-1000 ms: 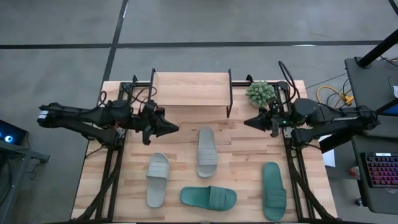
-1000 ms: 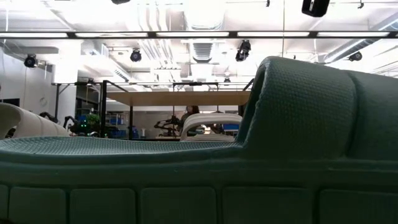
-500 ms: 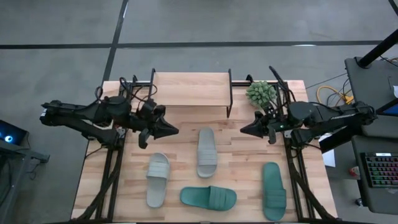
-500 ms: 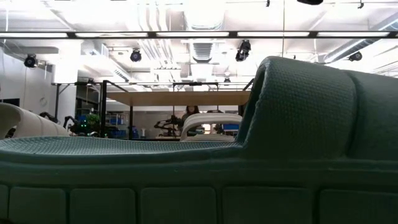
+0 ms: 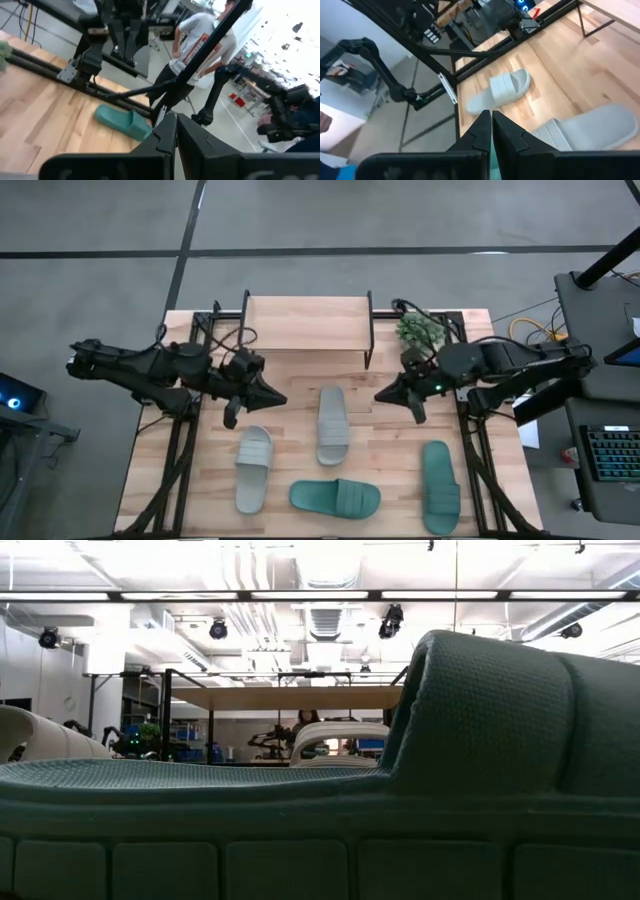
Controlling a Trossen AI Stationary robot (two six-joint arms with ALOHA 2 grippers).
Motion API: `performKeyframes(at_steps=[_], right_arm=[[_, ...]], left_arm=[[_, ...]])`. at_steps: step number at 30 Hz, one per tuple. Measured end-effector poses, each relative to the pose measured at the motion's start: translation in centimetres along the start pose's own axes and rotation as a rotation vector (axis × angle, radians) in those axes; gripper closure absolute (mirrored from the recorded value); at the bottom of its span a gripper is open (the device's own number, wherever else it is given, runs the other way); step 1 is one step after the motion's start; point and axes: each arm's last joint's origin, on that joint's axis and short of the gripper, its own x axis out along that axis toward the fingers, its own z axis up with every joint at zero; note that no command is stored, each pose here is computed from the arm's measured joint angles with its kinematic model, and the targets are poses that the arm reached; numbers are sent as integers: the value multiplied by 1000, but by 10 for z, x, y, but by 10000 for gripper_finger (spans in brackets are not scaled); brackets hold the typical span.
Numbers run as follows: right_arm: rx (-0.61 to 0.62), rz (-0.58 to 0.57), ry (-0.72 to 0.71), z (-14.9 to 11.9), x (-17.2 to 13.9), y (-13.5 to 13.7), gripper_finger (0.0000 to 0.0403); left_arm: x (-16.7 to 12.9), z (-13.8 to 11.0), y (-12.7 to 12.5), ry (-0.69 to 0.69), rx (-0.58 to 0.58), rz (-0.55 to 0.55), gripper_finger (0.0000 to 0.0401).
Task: Pick and place slides into the shelf
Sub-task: Put the right gray slipper on the shelf
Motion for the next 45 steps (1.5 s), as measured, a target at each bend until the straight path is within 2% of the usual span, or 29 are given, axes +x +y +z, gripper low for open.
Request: performKeyframes(at_steps=[9, 15, 19, 24, 28, 35, 39, 45], right_arm=[[-65, -18, 62, 2, 24, 10, 394], [-83, -41, 114, -4, 31, 12, 394], [-86, -51, 128, -6, 32, 12, 394], [-86, -61, 137, -8, 32, 11, 394], [-84, -58, 138, -8, 32, 12, 394], [-80, -33, 177, -11, 41, 13, 394], [-14, -7, 242, -16, 51, 13, 394], [-46, -26, 324, -31, 73, 14, 394]], left_arm=[[5, -1, -7, 83, -24, 24, 401], [9, 14, -22, 67, 18, -1, 401], [14, 18, -28, 111, 41, 19, 401], [25, 11, -31, 262, 50, 89, 401], [35, 3, -34, 323, 59, 103, 401], [43, -6, -36, 360, 63, 97, 401], [43, -9, -40, 368, 61, 82, 401], [42, -15, -45, 386, 43, 65, 401]])
